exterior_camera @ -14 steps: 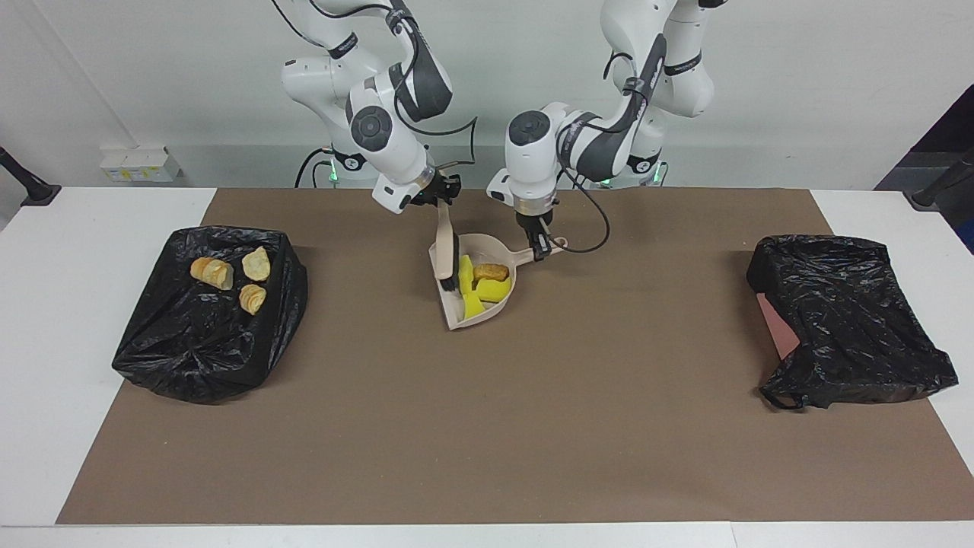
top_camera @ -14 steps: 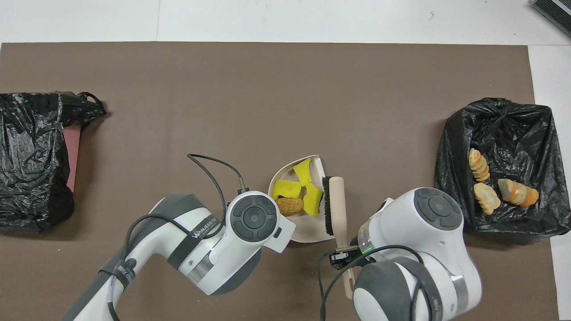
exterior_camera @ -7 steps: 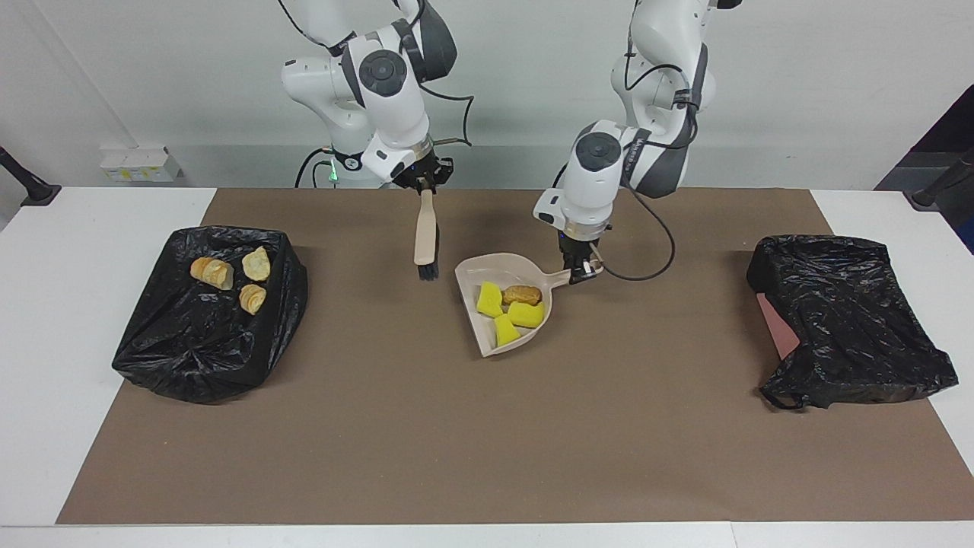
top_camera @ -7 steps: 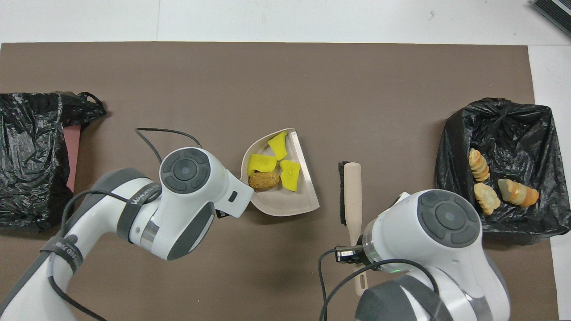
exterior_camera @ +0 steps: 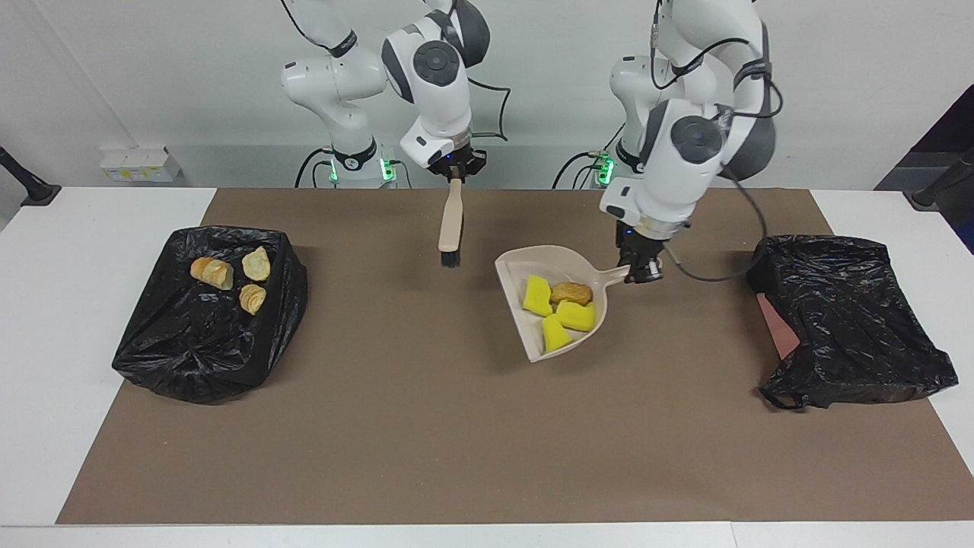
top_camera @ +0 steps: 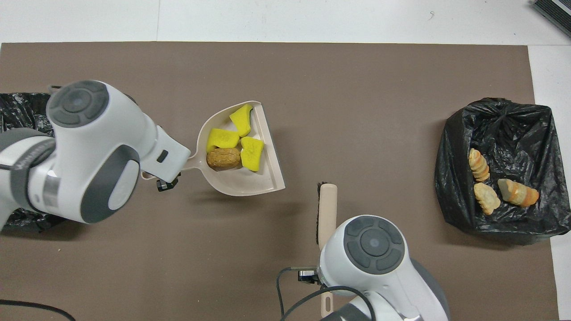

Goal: Sweep and dump trash in bin
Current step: 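Carry the dustpan to the nearby black bag and tip it with the left gripper, then lay the brush on the table and withdraw the right gripper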

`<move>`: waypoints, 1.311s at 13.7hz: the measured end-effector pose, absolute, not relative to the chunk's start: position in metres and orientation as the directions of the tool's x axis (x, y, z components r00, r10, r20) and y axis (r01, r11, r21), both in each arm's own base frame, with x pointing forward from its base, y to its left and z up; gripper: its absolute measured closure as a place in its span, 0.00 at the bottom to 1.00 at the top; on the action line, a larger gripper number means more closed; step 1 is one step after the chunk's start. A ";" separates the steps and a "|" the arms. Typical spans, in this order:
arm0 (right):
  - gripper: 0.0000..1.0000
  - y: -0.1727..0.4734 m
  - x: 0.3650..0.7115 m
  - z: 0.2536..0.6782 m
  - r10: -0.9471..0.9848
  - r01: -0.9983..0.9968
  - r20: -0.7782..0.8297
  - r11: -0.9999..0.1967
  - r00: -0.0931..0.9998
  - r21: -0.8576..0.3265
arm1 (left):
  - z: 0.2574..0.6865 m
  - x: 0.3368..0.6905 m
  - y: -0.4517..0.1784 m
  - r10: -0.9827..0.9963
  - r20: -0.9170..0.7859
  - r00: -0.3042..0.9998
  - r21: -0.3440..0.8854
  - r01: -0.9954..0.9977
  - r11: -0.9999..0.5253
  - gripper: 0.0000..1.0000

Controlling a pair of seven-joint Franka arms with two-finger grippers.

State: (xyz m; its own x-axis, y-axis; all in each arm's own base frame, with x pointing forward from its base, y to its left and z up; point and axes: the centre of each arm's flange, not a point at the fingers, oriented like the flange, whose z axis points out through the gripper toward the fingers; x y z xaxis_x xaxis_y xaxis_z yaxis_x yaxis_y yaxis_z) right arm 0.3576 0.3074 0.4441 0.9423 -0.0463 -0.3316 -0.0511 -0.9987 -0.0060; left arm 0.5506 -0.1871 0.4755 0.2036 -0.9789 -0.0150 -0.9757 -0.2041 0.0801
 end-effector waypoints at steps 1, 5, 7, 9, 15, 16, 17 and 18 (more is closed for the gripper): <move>0.74 0.317 0.354 0.435 -0.036 -0.042 -0.349 -0.999 0.936 -0.008 | 0.492 0.557 -0.172 -0.978 -0.011 0.208 0.076 -0.975 -0.208 0.69; 0.74 0.379 0.331 0.384 -0.032 -0.039 -0.358 -0.999 0.933 -0.013 | 0.531 0.580 -0.084 -0.983 0.008 0.185 0.059 -0.981 -0.184 0.69; 0.74 0.401 0.318 0.361 -0.028 -0.032 -0.367 -0.999 0.930 -0.004 | 0.539 0.586 -0.030 -0.986 0.016 0.164 0.053 -0.985 -0.163 0.69; 0.74 0.401 0.316 0.349 -0.021 -0.020 -0.380 -1.000 0.925 0.006 | 0.538 0.587 0.023 -0.991 0.022 0.133 0.051 -0.990 -0.131 0.69; 0.74 0.400 0.301 0.326 0.028 0.031 -0.349 -1.000 0.937 0.003 | 0.546 0.564 0.184 -0.998 -0.031 0.062 0.036 -0.997 -0.063 0.69; 0.71 0.400 0.301 0.326 0.029 0.033 -0.347 -0.999 0.937 0.003 | 0.550 0.561 0.206 -0.996 -0.064 0.054 0.029 -0.998 -0.056 0.69; 0.69 0.400 0.302 0.326 0.031 0.035 -0.345 -0.999 0.938 0.004 | 0.554 0.559 0.222 -0.994 -0.101 0.044 0.022 -0.999 -0.047 0.69; 0.62 0.400 0.303 0.327 0.040 0.046 -0.333 -0.999 0.942 0.010 | 0.557 0.559 0.234 -0.989 -0.141 0.036 0.016 -0.999 -0.039 0.69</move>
